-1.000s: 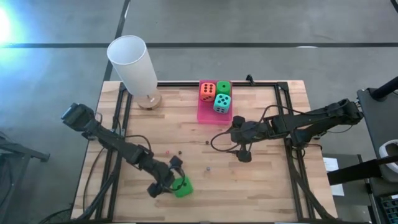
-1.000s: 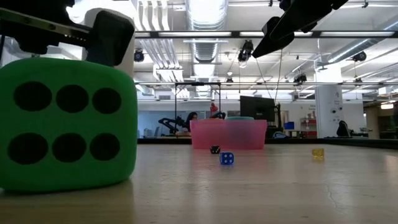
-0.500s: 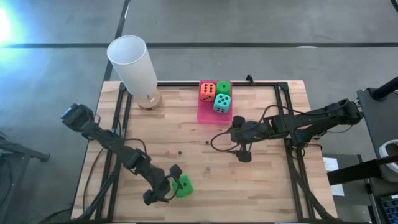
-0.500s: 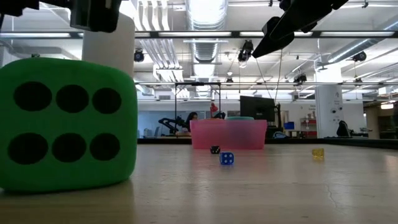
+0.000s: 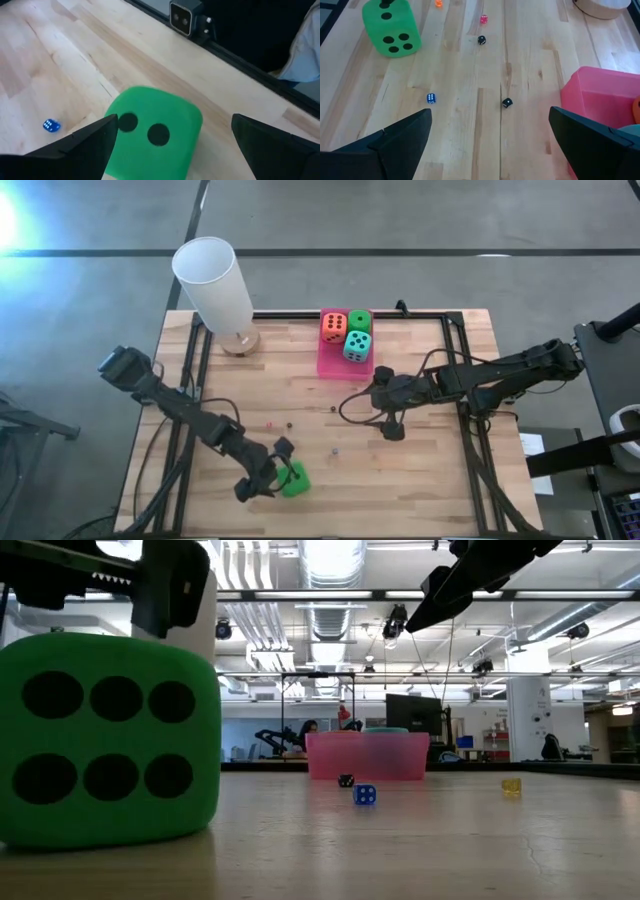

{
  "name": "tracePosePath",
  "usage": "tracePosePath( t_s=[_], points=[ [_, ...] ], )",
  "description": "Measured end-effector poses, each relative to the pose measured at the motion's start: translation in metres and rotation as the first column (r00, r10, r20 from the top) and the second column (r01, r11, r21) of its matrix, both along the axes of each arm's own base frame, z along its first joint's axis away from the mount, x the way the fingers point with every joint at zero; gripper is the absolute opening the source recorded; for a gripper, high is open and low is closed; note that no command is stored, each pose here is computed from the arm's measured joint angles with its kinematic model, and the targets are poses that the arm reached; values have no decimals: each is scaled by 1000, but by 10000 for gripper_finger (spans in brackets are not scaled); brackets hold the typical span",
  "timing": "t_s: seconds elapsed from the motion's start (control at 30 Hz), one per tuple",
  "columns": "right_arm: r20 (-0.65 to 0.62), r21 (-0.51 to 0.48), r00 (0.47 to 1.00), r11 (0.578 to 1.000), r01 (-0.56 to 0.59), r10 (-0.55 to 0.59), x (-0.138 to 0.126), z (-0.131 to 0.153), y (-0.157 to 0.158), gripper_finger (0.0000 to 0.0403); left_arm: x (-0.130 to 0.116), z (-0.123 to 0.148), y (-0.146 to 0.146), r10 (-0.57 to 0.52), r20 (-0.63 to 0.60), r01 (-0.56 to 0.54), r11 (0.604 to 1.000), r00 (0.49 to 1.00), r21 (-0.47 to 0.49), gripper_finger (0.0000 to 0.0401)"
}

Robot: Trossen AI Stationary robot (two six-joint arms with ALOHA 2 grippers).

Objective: Pick & Place Dice
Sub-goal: Put the big green dice into the red container

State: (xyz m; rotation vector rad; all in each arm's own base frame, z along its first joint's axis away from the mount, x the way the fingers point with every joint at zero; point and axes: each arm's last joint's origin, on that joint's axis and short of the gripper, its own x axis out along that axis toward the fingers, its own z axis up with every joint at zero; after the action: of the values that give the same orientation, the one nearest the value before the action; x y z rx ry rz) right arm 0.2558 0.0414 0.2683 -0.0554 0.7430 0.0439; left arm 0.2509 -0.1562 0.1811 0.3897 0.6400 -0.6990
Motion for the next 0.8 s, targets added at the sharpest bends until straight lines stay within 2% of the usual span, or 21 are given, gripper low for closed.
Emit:
tracePosePath(
  t_s=[0.43,0.8],
  points=[
    [0,-1,1000,1000,-1,1,0,0,0,400,-2,-15,14,33,7,-34,999,999,14,392],
    [0,-1,1000,1000,-1,1,0,0,0,400,8,-18,37,190,67,-197,973,979,122,392]
  ],
)
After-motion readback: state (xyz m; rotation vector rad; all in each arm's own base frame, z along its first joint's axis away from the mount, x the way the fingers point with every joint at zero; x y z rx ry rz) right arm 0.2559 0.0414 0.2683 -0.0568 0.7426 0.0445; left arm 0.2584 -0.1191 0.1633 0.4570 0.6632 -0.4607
